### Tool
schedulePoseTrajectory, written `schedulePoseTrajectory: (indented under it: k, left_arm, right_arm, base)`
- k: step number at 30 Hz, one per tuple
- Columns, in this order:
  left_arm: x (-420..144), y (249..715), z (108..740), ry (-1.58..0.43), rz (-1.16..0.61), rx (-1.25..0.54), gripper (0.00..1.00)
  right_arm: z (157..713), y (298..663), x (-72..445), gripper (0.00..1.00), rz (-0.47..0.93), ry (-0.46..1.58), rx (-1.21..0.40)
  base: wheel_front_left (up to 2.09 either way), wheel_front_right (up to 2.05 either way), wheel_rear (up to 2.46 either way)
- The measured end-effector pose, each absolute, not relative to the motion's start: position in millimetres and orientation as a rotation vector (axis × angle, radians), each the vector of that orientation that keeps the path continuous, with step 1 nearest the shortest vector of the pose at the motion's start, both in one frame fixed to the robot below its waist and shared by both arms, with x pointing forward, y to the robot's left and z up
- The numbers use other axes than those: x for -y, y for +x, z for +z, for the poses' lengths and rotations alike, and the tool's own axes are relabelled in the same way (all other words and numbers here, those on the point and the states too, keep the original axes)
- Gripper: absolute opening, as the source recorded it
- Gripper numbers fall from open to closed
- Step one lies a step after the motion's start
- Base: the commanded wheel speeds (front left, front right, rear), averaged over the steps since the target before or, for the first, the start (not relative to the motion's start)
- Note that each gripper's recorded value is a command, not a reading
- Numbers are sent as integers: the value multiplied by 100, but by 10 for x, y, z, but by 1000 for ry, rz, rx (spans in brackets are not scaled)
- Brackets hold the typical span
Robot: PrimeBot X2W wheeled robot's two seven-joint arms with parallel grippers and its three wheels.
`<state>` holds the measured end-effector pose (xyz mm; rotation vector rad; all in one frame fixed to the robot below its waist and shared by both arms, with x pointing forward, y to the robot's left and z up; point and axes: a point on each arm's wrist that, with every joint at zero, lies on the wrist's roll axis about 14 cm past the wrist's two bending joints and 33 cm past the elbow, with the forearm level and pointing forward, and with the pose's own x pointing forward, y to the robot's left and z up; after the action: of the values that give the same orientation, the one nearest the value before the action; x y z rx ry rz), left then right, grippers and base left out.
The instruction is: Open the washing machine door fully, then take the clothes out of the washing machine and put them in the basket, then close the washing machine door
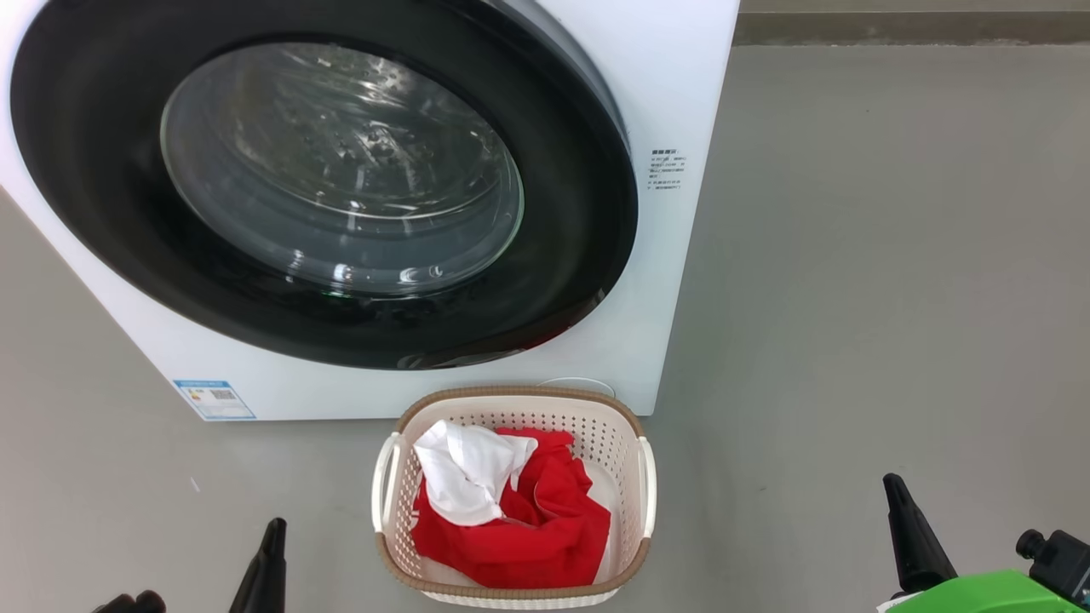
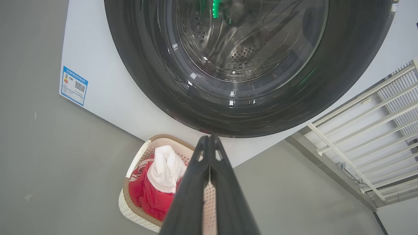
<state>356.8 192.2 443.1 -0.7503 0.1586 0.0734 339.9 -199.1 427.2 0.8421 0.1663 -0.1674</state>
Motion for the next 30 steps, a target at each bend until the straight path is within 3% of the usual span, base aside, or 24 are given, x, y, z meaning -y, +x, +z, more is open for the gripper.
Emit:
schedulePoseTrajectory:
  k: [30]
  left_arm:
    - [-1927,3628,4518,-1052,98,-145,0]
  right_arm:
    - [4421,3528,2021,0,-170,1110,-131]
  base:
    - [0,0,0]
